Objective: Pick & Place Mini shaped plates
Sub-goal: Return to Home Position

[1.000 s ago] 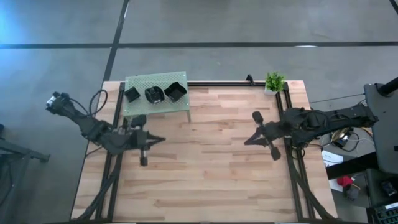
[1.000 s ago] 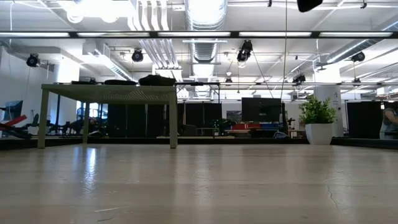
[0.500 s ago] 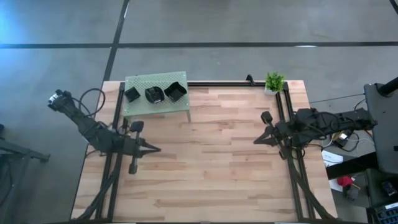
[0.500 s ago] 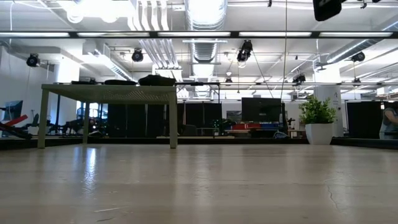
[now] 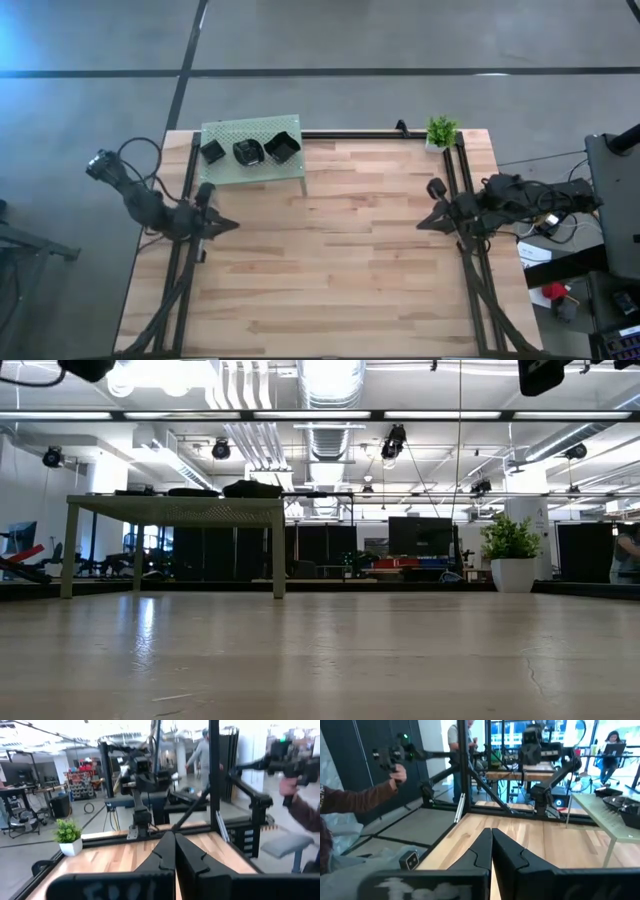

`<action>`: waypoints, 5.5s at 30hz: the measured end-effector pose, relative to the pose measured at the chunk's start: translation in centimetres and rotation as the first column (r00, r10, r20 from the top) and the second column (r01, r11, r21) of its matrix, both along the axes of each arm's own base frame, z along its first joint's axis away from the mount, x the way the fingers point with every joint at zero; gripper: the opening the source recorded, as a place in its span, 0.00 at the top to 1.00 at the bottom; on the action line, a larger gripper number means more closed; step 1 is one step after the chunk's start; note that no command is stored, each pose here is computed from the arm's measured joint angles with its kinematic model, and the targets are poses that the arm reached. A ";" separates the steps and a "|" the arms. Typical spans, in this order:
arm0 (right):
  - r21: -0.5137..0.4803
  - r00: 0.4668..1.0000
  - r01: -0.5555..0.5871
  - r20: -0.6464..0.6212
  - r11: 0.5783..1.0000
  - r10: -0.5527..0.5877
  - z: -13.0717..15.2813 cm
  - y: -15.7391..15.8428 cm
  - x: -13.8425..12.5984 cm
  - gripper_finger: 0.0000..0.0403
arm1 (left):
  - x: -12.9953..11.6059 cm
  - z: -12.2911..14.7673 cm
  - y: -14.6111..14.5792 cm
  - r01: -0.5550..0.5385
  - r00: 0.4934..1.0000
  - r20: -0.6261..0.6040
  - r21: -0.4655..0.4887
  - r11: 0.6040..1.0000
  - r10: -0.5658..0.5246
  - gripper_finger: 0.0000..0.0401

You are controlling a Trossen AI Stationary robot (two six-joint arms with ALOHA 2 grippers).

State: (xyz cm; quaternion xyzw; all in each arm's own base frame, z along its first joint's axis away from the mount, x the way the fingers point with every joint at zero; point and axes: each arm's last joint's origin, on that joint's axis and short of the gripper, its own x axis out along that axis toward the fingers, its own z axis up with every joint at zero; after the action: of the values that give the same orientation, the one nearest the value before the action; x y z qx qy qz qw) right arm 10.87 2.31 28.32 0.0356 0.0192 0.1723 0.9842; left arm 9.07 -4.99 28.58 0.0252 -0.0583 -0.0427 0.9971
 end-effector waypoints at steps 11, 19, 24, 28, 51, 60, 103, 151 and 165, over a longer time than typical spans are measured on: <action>0.013 0.998 0.000 0.056 1.000 -0.001 -0.3 -0.2 -1.3 0.98 | -2.6 -2.1 1.9 0.020 0.994 0.112 -0.056 0.998 -0.014 1.00; 0.058 0.996 -0.003 0.084 0.998 -0.002 -1.7 -0.4 -2.5 0.98 | -3.0 -3.2 2.2 0.023 0.991 0.132 -0.045 0.999 -0.017 1.00; 0.095 0.995 -0.007 0.104 0.995 -0.003 -2.8 -0.5 -3.1 0.98 | -3.0 -3.4 2.2 0.021 0.993 0.115 -0.028 0.999 -0.017 1.00; 0.104 0.993 -0.009 0.119 0.994 -0.003 -3.7 -0.6 -3.5 0.98 | -2.9 -3.7 2.1 0.018 0.995 0.103 -0.014 1.000 -0.017 1.00; 0.106 0.992 -0.009 0.126 0.994 -0.005 -7.4 -0.4 -2.4 0.98 | -0.9 -10.6 0.6 0.011 1.000 0.018 0.016 1.000 -0.011 1.00; 0.105 0.992 -0.009 0.124 0.994 -0.004 -10.3 -0.3 -1.5 0.98 | -0.8 -11.2 0.6 0.017 0.999 -0.042 0.009 1.000 -0.017 1.00; -0.230 0.988 0.126 0.113 0.965 -0.102 -11.7 -0.5 -1.2 0.98 | -0.8 -11.3 0.6 0.013 0.999 -0.041 0.056 0.998 -0.011 1.00; -0.133 0.972 0.235 0.044 0.963 -0.231 -11.9 -0.9 -0.9 0.98 | -0.8 -11.3 0.6 0.013 0.999 -0.041 0.057 0.998 -0.011 1.00; -0.131 0.972 0.235 0.043 0.963 -0.231 -11.9 -0.9 -0.9 0.98 | -0.8 -11.3 0.5 0.013 0.999 -0.042 0.057 0.998 -0.011 1.00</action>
State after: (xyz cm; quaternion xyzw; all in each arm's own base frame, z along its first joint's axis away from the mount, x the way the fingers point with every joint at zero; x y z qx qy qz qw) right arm 9.95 1.46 16.40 -0.0314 0.0129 0.0540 0.9980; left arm 8.30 -4.44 17.26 0.0524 -0.0366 -0.0508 0.9967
